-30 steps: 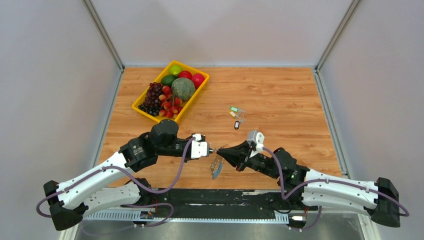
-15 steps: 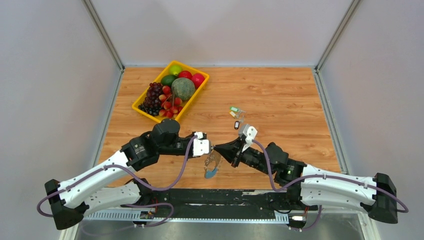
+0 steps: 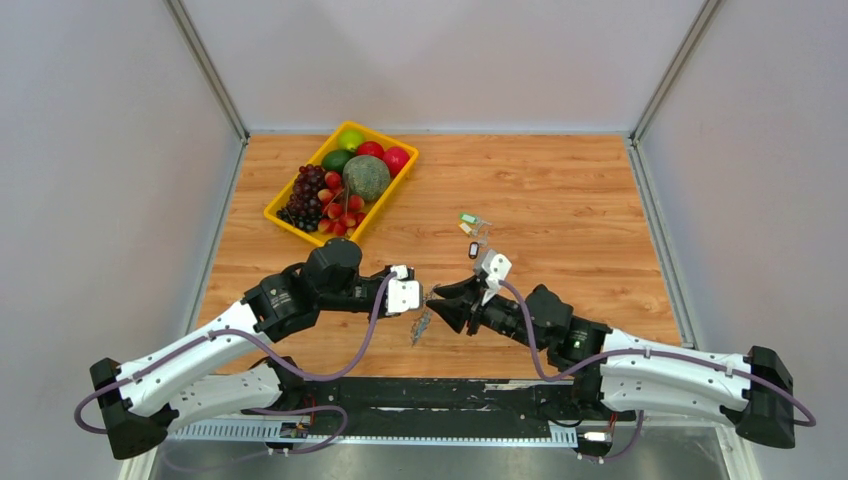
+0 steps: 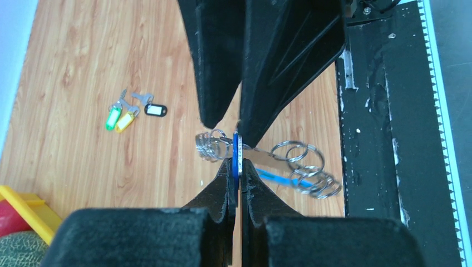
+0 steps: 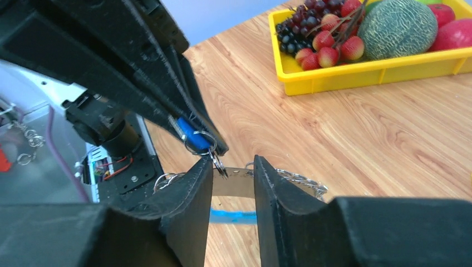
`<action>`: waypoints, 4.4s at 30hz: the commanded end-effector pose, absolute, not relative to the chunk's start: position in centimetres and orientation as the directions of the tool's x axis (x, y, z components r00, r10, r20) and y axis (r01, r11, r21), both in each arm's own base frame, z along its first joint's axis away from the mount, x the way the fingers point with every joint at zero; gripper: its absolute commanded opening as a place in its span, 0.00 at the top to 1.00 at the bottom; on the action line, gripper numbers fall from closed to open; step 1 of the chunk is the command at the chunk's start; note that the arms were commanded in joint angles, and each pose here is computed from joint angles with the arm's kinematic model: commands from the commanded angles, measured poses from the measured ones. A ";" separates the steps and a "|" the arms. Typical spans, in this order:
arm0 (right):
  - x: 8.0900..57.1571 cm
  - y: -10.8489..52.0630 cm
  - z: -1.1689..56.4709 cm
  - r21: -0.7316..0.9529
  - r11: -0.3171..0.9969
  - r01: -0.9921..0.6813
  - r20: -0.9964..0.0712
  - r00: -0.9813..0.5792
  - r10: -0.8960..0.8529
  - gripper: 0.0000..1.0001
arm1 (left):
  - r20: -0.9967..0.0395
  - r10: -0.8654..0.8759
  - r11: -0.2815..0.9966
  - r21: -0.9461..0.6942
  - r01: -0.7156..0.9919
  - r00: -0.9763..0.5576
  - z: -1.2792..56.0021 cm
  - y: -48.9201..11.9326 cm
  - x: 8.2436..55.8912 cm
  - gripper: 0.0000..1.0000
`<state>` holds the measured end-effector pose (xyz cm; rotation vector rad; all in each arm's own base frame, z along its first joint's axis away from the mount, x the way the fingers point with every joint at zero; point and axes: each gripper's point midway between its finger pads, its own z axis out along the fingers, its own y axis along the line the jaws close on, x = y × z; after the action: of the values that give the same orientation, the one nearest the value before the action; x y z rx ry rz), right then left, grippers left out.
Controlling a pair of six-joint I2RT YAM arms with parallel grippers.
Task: Remove the keys from the keyring
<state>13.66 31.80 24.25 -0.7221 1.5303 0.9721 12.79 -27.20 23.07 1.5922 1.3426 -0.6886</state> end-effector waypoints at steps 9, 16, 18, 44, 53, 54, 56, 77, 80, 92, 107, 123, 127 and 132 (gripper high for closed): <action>11.0 29.3 25.9 0.144 0.355 -0.924 -0.967 -0.055 0.249 0.63 | -0.887 0.340 -0.026 0.323 0.946 0.312 25.8 -28.4 12.0 1.00; 10.2 28.7 25.5 0.068 0.324 -0.943 -0.954 0.034 0.299 0.66 | -0.891 0.327 -0.045 0.319 0.947 0.316 25.9 -28.5 11.6 1.00; 10.0 29.0 25.3 0.040 0.308 -0.950 -0.955 0.055 0.292 0.67 | -0.891 0.325 -0.048 0.318 0.947 0.316 25.9 -28.5 11.5 1.00; 8.5 31.3 26.8 -0.135 0.220 -0.966 -0.933 0.198 0.299 0.70 | -0.894 0.317 -0.063 0.313 0.948 0.316 25.9 -28.7 11.3 1.00; 8.9 32.0 27.0 -0.151 0.230 -0.961 -0.932 0.216 0.291 0.70 | -0.895 0.315 -0.066 0.310 0.948 0.315 25.9 -28.7 11.2 1.00; 8.9 32.0 27.1 -0.152 0.232 -0.961 -0.932 0.217 0.290 0.70 | -0.895 0.314 -0.067 0.310 0.948 0.315 25.9 -28.7 11.2 1.00; 9.0 32.2 27.1 -0.154 0.234 -0.960 -0.933 0.219 0.285 0.70 | -0.896 0.314 -0.067 0.309 0.949 0.314 25.9 -28.7 11.2 1.00; 10.5 33.7 26.5 -0.142 0.276 -0.951 -0.945 0.213 0.248 0.82 | -0.899 0.307 -0.071 0.305 0.950 0.311 26.1 -28.7 11.0 1.00; 10.5 33.8 26.3 -0.135 0.279 -0.951 -0.947 0.206 0.246 0.98 | -0.900 0.303 -0.071 0.306 0.949 0.313 26.2 -28.7 11.0 1.00; 9.9 30.5 26.3 0.089 0.288 -0.953 -0.949 0.007 0.315 1.00 | -0.899 0.303 -0.063 0.312 0.948 0.316 26.4 -28.6 11.0 1.00; 10.9 29.1 27.3 0.250 0.341 -0.906 -0.923 -0.117 0.366 1.00 | -0.899 0.293 -0.082 0.314 0.946 0.325 26.4 -28.6 10.7 1.00; 10.3 29.7 27.1 0.059 0.327 -0.943 -0.954 0.044 0.297 0.73 | -0.901 0.279 -0.094 0.318 0.943 0.332 26.6 -28.6 10.4 1.00; 10.4 29.8 27.8 0.045 0.330 -0.943 -0.954 0.057 0.293 0.71 | -0.902 0.274 -0.105 0.318 0.942 0.334 26.5 -28.7 10.2 1.00; 9.1 30.1 28.7 0.020 0.262 -0.965 -0.948 0.064 0.310 0.66 | -0.901 0.276 -0.110 0.317 0.942 0.335 26.4 -28.8 10.2 1.00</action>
<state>10.18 29.90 25.71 -0.7747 1.1714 1.0885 10.65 -28.26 24.58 1.6211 1.2220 -0.8221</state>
